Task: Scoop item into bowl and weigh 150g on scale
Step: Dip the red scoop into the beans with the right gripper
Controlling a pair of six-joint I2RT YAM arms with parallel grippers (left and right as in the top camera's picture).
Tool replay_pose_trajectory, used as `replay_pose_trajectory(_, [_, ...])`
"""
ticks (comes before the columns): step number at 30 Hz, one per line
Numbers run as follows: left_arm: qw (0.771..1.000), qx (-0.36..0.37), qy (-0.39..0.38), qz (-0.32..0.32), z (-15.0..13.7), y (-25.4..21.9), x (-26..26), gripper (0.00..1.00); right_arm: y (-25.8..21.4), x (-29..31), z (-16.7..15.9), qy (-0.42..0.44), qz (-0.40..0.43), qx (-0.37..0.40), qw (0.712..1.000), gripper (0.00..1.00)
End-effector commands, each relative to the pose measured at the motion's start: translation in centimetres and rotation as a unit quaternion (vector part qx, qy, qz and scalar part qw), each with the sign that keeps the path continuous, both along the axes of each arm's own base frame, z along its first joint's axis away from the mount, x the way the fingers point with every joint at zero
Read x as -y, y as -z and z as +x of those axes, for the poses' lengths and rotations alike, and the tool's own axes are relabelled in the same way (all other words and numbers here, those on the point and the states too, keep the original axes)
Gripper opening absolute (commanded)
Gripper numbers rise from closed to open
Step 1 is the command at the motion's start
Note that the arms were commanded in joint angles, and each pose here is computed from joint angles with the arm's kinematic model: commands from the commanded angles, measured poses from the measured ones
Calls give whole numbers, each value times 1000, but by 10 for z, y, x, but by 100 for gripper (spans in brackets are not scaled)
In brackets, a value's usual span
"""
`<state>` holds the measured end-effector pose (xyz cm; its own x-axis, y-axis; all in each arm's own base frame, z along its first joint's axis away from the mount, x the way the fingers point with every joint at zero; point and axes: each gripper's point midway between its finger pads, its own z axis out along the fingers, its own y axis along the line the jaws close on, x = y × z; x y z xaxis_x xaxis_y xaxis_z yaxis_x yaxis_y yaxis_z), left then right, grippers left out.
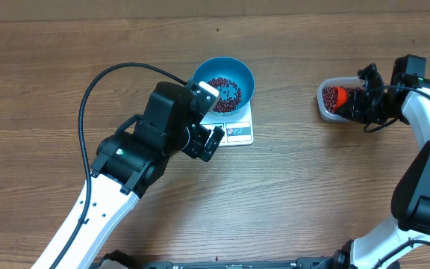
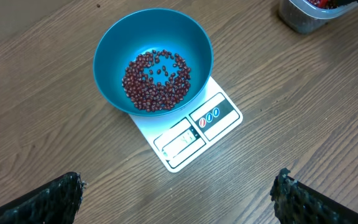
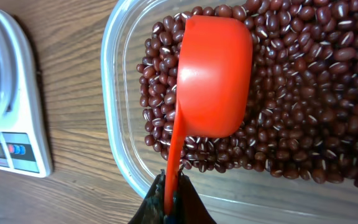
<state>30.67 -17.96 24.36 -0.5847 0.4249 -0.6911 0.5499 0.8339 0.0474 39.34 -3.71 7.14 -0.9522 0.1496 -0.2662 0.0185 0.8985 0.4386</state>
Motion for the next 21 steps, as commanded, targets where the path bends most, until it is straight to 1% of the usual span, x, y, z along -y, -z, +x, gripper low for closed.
replay_pose_trajectory(1, [1000, -8, -5, -5, 0, 3, 0, 100, 16, 0, -4, 6, 43, -17, 999, 4])
replay_pose_trajectory(3, [1000, -8, -5, -5, 0, 3, 0, 100, 14, 1, -3, 10, 56, -13, 998, 4])
replay_pose_trajectory(9, [1000, -8, -5, -5, 0, 3, 0, 100, 14, 3, -3, 13, 56, -13, 998, 4])
replay_pose_trajectory(17, [1000, -8, -5, -5, 0, 3, 0, 100, 5, -8, 0, 7, 97, 2, 995, 4])
replay_pose_trajectory(21, [1000, -8, -5, -5, 0, 3, 0, 100, 4, -6, 1, 13, 102, 4, 995, 4])
